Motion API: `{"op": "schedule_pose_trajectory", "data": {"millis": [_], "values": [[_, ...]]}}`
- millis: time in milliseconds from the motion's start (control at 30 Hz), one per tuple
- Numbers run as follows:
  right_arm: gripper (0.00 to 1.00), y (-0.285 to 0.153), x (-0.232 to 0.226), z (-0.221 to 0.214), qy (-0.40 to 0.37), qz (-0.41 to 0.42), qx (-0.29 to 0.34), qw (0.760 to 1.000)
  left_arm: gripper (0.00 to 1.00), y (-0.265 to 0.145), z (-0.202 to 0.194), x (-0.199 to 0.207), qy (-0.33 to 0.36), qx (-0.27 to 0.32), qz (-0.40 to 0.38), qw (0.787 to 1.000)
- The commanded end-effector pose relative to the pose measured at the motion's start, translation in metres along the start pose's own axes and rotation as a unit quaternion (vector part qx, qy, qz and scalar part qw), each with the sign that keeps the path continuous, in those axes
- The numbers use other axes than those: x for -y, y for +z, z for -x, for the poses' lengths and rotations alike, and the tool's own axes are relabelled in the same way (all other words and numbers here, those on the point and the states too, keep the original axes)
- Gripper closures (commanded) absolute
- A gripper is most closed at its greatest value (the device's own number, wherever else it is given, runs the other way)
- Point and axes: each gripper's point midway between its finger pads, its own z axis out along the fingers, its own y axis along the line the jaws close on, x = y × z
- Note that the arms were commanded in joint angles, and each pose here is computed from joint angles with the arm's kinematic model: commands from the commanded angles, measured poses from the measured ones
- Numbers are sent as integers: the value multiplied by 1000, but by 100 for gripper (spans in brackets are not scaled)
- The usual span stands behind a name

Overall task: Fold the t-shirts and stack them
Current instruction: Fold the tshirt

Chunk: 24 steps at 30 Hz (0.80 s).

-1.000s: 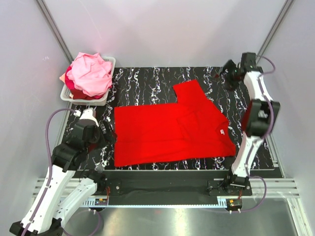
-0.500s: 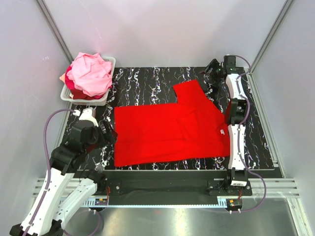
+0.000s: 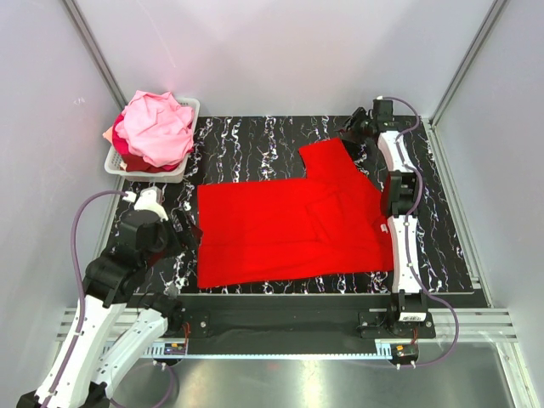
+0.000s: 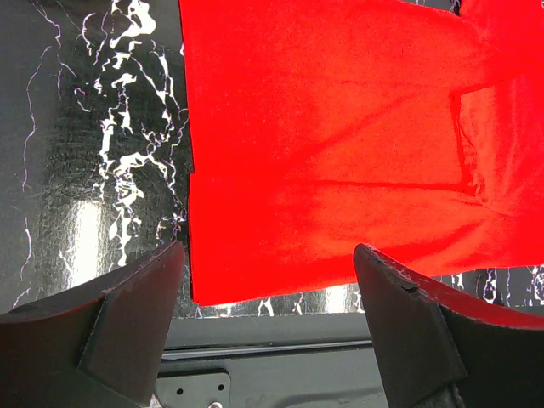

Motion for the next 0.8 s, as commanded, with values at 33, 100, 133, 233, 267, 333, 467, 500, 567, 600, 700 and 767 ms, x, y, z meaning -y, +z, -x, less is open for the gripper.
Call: {"op": "schedule_pose_trajectory", "data": {"millis": [33, 100, 133, 233, 267, 333, 467, 500, 567, 600, 700, 767], "values": [[48, 16, 25, -48, 6, -37, -57, 998, 14, 0, 9, 8, 5, 18, -20, 1000], [51, 16, 23, -55, 0, -35, -67, 997, 14, -1, 10, 8, 5, 20, -21, 1000], [53, 15, 23, -57, -1, -37, -70, 997, 14, -1, 10, 8, 5, 20, -21, 1000], [58, 15, 23, -67, -3, -38, -82, 996, 14, -1, 10, 8, 5, 20, -22, 1000], [58, 12, 20, -66, -4, -36, -82, 996, 14, -1, 10, 8, 6, 20, -22, 1000], [59, 13, 21, -74, -7, -37, -87, 995, 14, -1, 10, 8, 6, 20, -22, 1000], [65, 13, 22, -80, -17, -44, -89, 995, 14, -1, 10, 9, 6, 20, -24, 1000], [68, 13, 23, -81, -17, -45, -91, 995, 14, 0, 10, 9, 7, 19, -23, 1000], [78, 13, 23, -80, -19, -46, -89, 995, 14, 0, 9, 9, 7, 19, -23, 1000], [90, 13, 23, -78, -22, -47, -86, 995, 14, 0, 9, 9, 7, 17, -22, 1000], [100, 10, 19, -69, -32, -50, -71, 996, 14, 2, 8, 7, 6, 14, -17, 1000], [100, 5, 10, -59, -43, -44, -58, 996, 14, 4, 8, 7, 4, 11, -12, 1000]]}}
